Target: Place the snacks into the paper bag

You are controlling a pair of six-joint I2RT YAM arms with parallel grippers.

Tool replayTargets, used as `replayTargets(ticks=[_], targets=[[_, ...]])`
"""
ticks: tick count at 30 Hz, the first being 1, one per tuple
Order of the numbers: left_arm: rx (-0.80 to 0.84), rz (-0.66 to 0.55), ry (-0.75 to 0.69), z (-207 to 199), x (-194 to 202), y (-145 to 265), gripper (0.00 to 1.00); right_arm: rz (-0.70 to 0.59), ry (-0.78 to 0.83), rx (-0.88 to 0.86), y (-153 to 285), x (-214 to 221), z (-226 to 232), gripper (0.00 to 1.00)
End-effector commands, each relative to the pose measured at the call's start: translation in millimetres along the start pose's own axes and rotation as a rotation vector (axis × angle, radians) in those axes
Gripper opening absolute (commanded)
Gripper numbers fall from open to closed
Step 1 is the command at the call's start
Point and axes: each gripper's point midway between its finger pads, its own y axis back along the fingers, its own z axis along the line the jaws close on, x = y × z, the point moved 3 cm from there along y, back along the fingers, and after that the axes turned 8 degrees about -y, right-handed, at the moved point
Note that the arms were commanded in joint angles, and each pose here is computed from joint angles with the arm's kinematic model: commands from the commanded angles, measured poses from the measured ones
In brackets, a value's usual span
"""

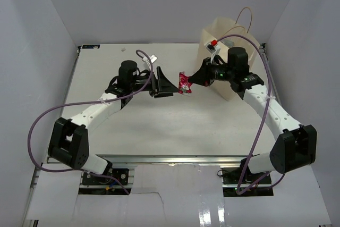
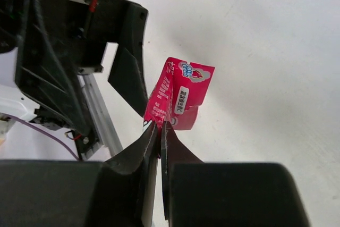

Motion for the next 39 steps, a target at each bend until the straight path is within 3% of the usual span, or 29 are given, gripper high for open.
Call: replayTargets(ticks=[1, 6, 7, 11, 13, 17, 23, 34, 39], targets=[[0.105, -0.082, -0.179, -51, -21, 36, 0.86, -0.096, 0.217, -0.023, 18, -43, 30, 0.08], [0.056, -0.217, -0.355, -69, -45, 75, 0.97, -0.235, 0.470, 0.027, 51, -110, 61, 0.08], [0.018, -0.235, -0.350, -67, -46, 83, 0.98, -0.307, 0.604, 0.050, 66, -138, 82, 0.08], [-0.075, -0.288, -0.351, -49, -48, 91, 0.98, -0.514, 0.811, 0.240, 118, -209, 105, 0.08], [-0.096, -0.293, -0.339, -42, -45, 91, 0.98, -0.585, 0.863, 0.312, 140, -233, 112, 0.08], [-0.154, -0.319, -0.338, -34, -41, 95, 0.98, -0.657, 0.851, 0.524, 189, -259, 76, 0.08], [-0.200, -0.310, -0.353, -24, -35, 98, 0.98, -0.605, 0.767, 0.646, 222, -246, 22, 0.08], [-0.188, -0.283, -0.339, -13, -27, 93, 0.98, -0.440, 0.454, 0.694, 210, -157, -67, 0.08], [-0.192, -0.283, -0.345, -12, -27, 95, 0.98, -0.406, 0.410, 0.698, 203, -142, -87, 0.10]])
